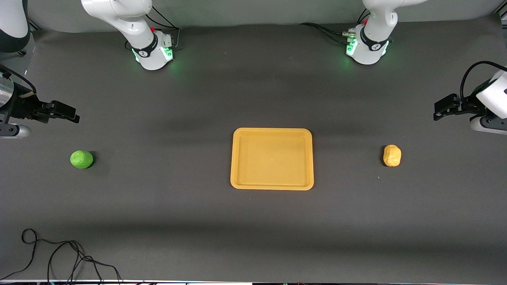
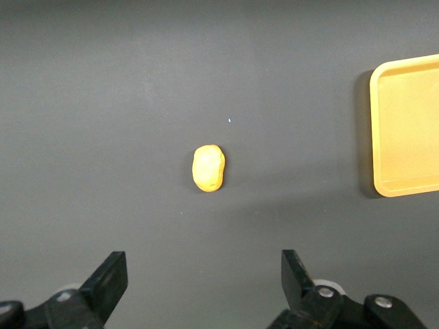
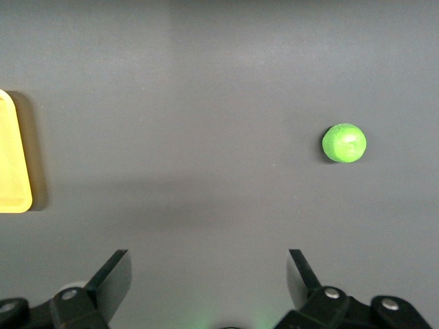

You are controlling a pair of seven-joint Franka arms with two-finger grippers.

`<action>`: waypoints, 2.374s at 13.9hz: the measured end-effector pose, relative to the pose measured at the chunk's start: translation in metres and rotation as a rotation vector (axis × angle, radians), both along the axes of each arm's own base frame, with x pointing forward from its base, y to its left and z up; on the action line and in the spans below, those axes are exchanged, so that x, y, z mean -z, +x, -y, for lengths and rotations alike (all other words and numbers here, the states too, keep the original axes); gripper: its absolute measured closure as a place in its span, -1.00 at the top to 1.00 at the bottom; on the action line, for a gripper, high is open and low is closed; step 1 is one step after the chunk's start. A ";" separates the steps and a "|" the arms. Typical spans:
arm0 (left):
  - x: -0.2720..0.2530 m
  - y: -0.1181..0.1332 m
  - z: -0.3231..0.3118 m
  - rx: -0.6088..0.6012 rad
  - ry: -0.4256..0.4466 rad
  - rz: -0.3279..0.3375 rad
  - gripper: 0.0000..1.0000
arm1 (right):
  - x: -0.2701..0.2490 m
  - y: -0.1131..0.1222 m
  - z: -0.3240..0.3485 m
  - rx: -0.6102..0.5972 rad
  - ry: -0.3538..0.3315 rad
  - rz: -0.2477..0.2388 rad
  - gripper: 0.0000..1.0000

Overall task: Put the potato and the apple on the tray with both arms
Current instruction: 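Reach the left gripper down to the yellow potato and grasp it, then carry the potato to the tray while the right gripper reaches the apple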

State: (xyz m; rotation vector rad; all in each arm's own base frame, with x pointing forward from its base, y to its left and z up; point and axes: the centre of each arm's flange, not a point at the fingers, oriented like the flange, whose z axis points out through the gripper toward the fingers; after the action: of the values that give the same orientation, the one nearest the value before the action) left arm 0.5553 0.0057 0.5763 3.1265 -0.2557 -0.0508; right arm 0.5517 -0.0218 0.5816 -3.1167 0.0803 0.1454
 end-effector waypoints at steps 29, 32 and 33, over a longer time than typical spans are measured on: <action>0.377 0.028 -0.033 -0.003 -0.080 -0.314 0.80 | 0.011 0.008 0.002 0.002 -0.003 0.025 1.00; 0.399 0.027 -0.031 -0.003 -0.085 -0.306 0.58 | 0.026 0.009 0.037 -0.032 -0.010 0.051 1.00; 0.398 0.028 -0.031 -0.003 -0.084 -0.304 0.31 | 0.033 0.008 0.065 -0.055 -0.011 0.064 1.00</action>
State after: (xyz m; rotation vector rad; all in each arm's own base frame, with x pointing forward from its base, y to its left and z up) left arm 0.5834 0.0371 0.1787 2.9786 -0.2401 -0.4951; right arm 0.5593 -0.0865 0.5482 -3.1324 -0.0061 0.0465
